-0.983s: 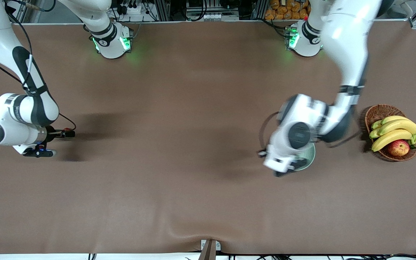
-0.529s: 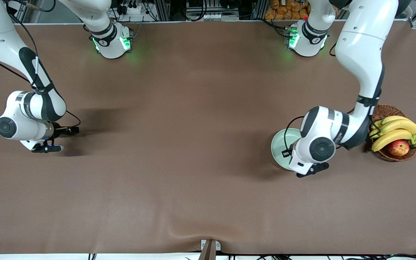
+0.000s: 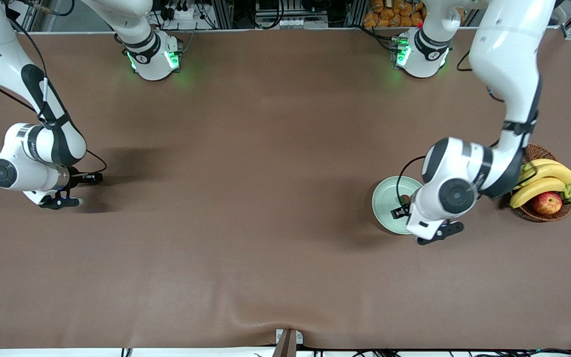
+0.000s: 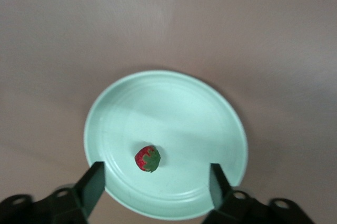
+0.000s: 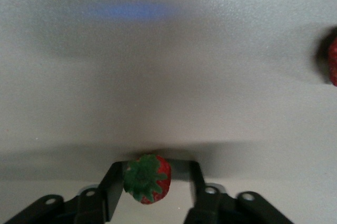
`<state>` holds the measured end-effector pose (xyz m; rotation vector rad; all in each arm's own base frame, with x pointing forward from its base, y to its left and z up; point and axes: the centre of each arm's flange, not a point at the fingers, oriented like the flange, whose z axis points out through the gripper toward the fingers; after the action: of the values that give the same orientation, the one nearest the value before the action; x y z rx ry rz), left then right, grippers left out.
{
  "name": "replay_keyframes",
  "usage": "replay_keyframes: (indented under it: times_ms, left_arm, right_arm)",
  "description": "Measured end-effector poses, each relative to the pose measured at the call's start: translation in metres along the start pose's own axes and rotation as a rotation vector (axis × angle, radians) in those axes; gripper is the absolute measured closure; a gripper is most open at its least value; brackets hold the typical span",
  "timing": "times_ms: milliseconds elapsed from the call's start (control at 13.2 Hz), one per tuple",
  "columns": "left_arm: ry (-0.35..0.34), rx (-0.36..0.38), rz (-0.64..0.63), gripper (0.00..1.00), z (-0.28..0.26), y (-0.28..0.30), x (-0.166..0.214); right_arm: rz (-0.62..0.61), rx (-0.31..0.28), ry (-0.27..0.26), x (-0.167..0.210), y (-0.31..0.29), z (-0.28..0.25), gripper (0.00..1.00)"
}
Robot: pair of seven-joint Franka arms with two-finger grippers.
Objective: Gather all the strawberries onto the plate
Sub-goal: 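Carry the second strawberry toward mid-table with the right gripper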
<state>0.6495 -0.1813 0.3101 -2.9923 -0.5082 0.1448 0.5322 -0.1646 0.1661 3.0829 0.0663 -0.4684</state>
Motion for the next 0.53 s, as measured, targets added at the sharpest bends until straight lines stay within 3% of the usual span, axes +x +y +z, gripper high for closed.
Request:
replay_keyframes:
  times_ms: [76,151,378,529]
  left_arm:
    - [0.038,-0.021,-0.003,0.0,-0.031,-0.003,-0.001]
    - [0.07,-0.037,-0.004,0.0,-0.059,-0.007,-0.004]
    - [0.113,-0.044,0.059,0.0,-0.126,-0.02,-0.014]
    - [0.115,-0.055,0.11,0.0,-0.163,-0.04,-0.017]
  right_arm:
    - [-0.003,-0.001,0.003,0.001,-0.002,-0.002,0.59]
    - [-0.005,-0.001,0.005,0.001,-0.003,-0.003,0.68]
    - [-0.019,-0.006,0.032,0.006,-0.008,-0.01,0.67]
    - [-0.065,-0.014,0.084,0.017,-0.03,-0.034,0.67]
